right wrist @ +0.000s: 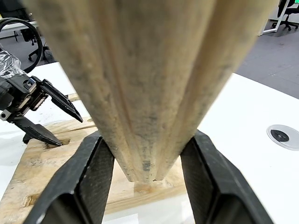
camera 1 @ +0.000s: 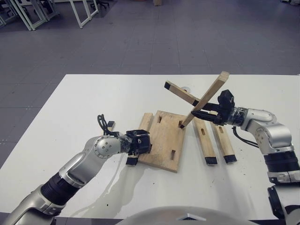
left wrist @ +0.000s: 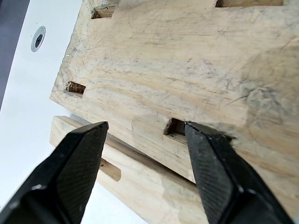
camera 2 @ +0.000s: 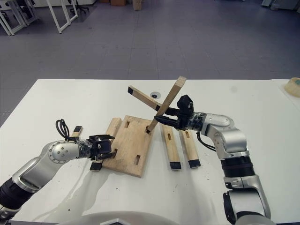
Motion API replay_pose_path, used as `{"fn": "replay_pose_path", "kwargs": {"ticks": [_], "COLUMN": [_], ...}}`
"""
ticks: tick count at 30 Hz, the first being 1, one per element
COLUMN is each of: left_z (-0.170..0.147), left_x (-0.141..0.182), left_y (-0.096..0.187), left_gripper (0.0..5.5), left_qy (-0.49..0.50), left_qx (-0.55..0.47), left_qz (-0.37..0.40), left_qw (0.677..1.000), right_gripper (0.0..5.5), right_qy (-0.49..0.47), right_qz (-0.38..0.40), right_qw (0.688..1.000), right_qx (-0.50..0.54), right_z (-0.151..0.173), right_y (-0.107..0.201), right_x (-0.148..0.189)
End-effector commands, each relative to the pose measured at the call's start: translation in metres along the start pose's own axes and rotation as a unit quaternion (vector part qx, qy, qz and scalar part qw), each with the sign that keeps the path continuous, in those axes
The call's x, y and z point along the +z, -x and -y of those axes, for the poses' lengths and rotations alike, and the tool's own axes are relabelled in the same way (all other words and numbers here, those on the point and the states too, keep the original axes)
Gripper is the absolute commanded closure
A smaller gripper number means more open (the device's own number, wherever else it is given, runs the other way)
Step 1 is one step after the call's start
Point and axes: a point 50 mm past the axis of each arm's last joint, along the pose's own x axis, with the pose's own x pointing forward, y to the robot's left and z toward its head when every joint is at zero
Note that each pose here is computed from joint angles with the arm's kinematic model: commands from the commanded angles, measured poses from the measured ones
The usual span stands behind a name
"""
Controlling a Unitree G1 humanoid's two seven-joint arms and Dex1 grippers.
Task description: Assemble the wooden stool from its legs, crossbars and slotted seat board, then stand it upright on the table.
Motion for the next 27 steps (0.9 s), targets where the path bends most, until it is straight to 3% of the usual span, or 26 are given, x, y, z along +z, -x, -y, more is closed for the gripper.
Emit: {"fn": "replay_pose_path", "kwargs": {"ticks": [1, 10, 14, 21, 27], "left_z": [0.017, 0.017, 0.017, 0.019, 0.019], "left_x": [-0.031, -0.031, -0.032, -0.033, -0.031], "left_y": [-0.001, -0.004, -0.004, -0.006, -0.007], "left_gripper": [2.47, 2.47, 2.47, 2.47, 2.47], "left_qy": [0.011, 0.004, 0.005, 0.010, 0.013], "left_qx": [-0.053, -0.054, -0.053, -0.053, -0.050], "left_qz": [-0.068, -0.056, -0.058, -0.061, -0.058], "left_qw": [0.996, 0.997, 0.997, 0.997, 0.997], "right_gripper": [3.47, 3.47, 3.47, 3.48, 3.48], "right_qy": [0.006, -0.024, -0.026, -0.040, -0.028], "right_qz": [-0.016, -0.099, -0.144, -0.098, -0.196], "right_qw": [0.999, 0.995, 0.987, 0.989, 0.980], "right_qx": [0.031, 0.016, 0.070, 0.101, 0.036], "right_z": [0.002, 0.033, 0.031, 0.022, 0.028], "right_y": [-0.008, -0.018, -0.014, -0.011, -0.009], "right_x": [0.001, -0.034, -0.038, -0.019, -0.050]}}
